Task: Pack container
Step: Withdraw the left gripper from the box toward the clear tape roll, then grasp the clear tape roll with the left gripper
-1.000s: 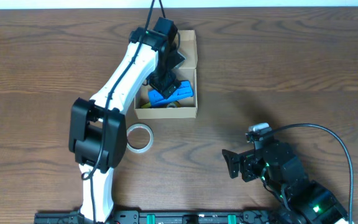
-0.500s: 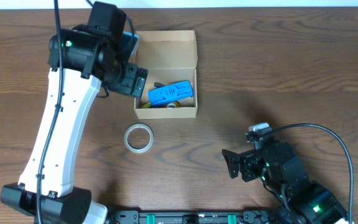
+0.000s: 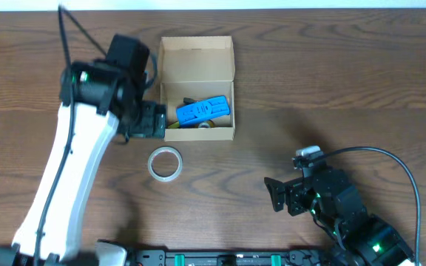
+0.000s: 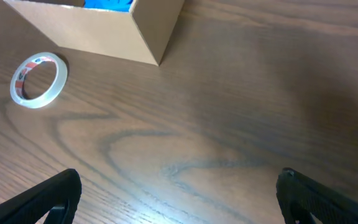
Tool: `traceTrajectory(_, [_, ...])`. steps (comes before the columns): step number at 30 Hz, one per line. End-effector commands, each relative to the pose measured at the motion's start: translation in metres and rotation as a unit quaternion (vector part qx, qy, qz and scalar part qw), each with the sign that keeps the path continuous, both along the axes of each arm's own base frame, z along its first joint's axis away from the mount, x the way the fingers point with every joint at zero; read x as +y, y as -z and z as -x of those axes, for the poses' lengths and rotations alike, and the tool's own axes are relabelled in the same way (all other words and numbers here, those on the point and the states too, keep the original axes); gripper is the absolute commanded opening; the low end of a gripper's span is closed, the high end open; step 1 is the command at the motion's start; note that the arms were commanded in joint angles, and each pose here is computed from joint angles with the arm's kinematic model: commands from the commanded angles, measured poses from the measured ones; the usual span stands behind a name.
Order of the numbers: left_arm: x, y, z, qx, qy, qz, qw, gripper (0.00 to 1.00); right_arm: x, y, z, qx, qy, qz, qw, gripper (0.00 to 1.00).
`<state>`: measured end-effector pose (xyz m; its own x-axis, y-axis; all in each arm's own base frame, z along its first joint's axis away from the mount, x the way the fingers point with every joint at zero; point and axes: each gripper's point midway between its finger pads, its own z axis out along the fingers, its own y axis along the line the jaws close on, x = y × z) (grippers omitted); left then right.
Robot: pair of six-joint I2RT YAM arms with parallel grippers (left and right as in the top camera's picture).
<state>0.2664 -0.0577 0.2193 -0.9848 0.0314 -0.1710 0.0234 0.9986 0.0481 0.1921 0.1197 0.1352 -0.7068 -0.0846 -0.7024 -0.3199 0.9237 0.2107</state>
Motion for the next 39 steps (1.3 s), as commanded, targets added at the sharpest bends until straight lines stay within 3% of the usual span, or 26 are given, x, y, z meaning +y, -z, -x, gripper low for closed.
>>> traceTrajectory(1, [0.011,0.015,0.02,-0.005,-0.047,-0.002,0.999,0.95,-0.003,-0.001,-0.002,-0.001,0.011,-0.002,1.0,0.99])
traceTrajectory(12, [0.009,0.092,0.053,0.009,-0.182,0.045,0.982,0.95,-0.003,-0.001,-0.002,-0.001,0.011,-0.002,1.0,0.99])
traceTrajectory(23, [0.003,0.143,0.048,-0.003,-0.373,0.096,0.923,0.95,-0.003,-0.001,-0.002,-0.001,0.01,-0.002,1.0,0.99])
traceTrajectory(30, [-0.001,0.161,0.042,-0.01,-0.408,0.113,0.906,0.95,-0.003,-0.001,-0.002,-0.001,0.011,-0.002,1.0,0.99])
traceTrajectory(39, [-0.002,0.196,0.043,0.04,-0.422,0.081,0.902,0.96,-0.003,-0.001,-0.002,-0.001,0.011,-0.002,1.0,0.99])
